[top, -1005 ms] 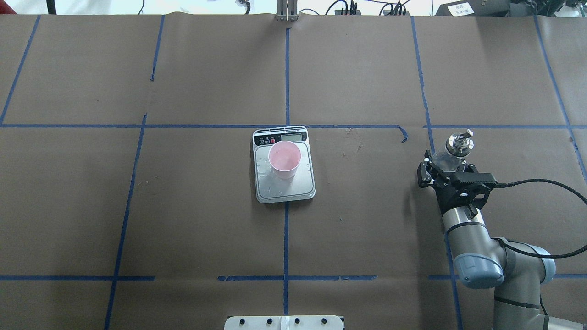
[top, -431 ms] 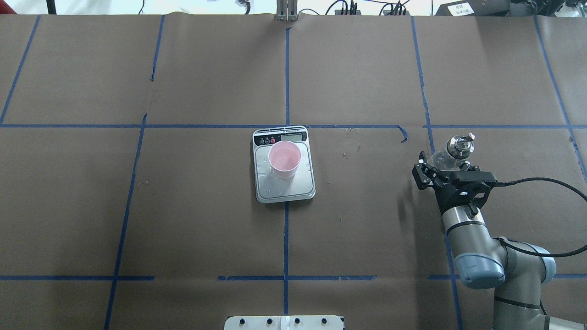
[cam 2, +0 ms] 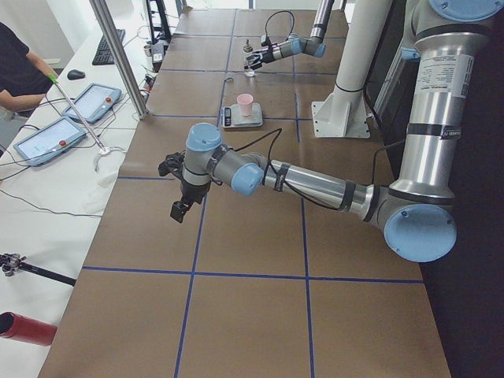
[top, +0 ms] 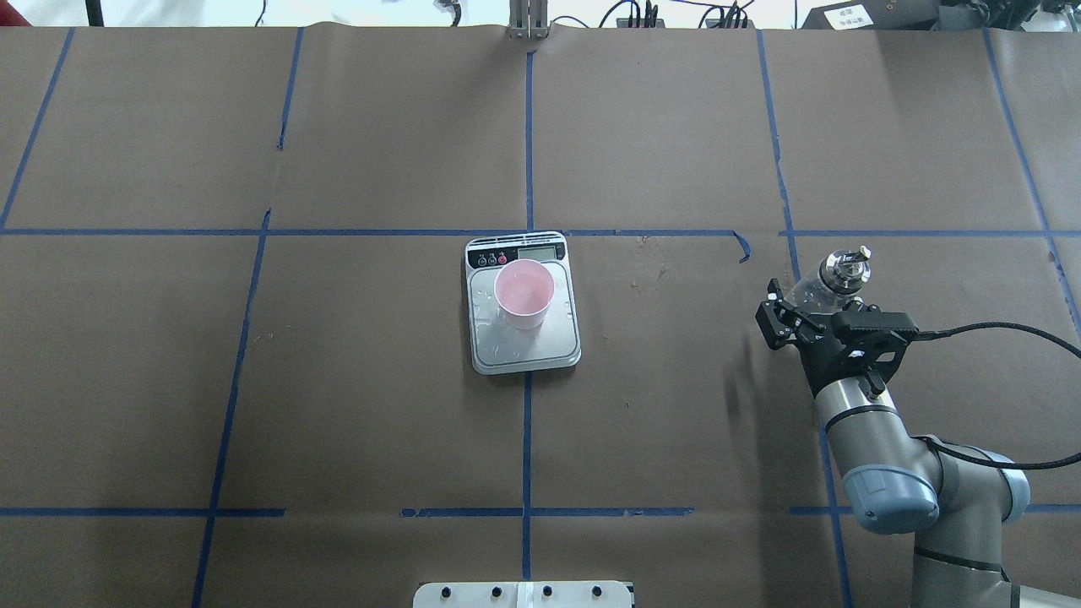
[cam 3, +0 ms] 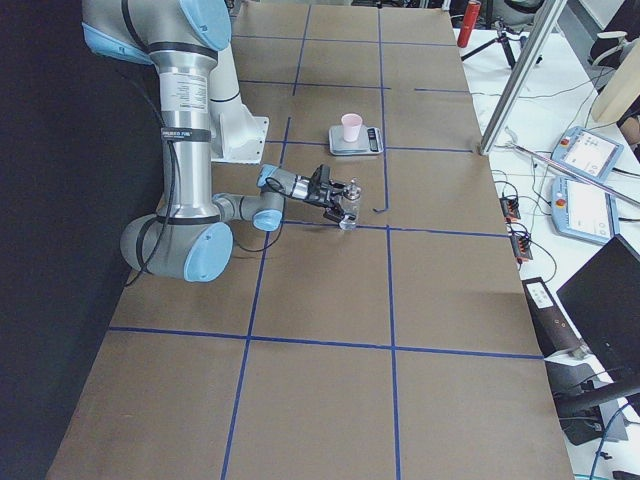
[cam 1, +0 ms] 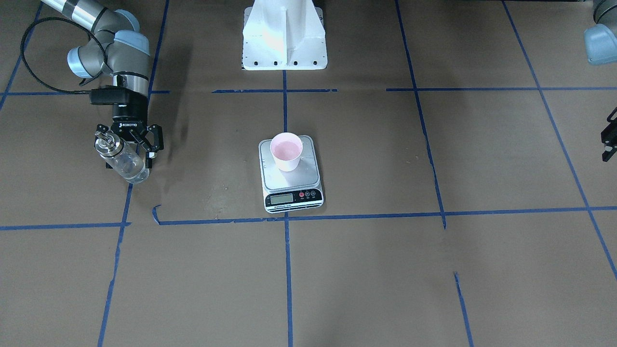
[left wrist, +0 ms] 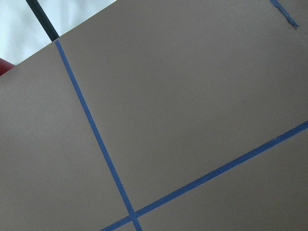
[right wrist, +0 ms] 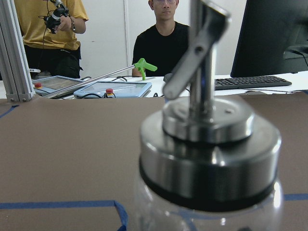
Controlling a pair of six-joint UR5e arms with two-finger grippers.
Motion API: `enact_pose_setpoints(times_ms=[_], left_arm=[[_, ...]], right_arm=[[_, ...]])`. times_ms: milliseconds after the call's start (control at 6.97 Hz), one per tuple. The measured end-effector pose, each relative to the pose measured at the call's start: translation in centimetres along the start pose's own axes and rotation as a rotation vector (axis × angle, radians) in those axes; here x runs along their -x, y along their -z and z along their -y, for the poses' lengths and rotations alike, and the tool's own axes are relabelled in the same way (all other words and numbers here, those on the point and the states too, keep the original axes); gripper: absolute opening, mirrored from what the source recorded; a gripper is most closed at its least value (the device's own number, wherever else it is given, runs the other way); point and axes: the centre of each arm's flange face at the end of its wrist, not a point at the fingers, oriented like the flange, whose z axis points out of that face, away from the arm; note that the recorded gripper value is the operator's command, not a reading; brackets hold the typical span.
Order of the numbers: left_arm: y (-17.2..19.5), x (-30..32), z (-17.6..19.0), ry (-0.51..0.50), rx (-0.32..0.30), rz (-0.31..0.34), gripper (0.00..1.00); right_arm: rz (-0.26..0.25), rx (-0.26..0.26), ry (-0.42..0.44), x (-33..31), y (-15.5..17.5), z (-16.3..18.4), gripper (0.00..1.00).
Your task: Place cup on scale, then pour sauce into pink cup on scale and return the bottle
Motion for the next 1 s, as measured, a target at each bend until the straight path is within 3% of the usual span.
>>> enact_pose_setpoints(times_ms=[574,1005], left_arm=[[0.1,-0.1,0.2,-0.002,-0.003,-0.001,1.0],[0.2,-0.1,0.3,-0.004,-0.006,-0.001,1.0]], right_arm=[[0.025,0.082,-0.008,-2.3,2.2,2.0,1.0],[0.067,0.221,-0.016,-2.7,4.1,3.1,1.0]])
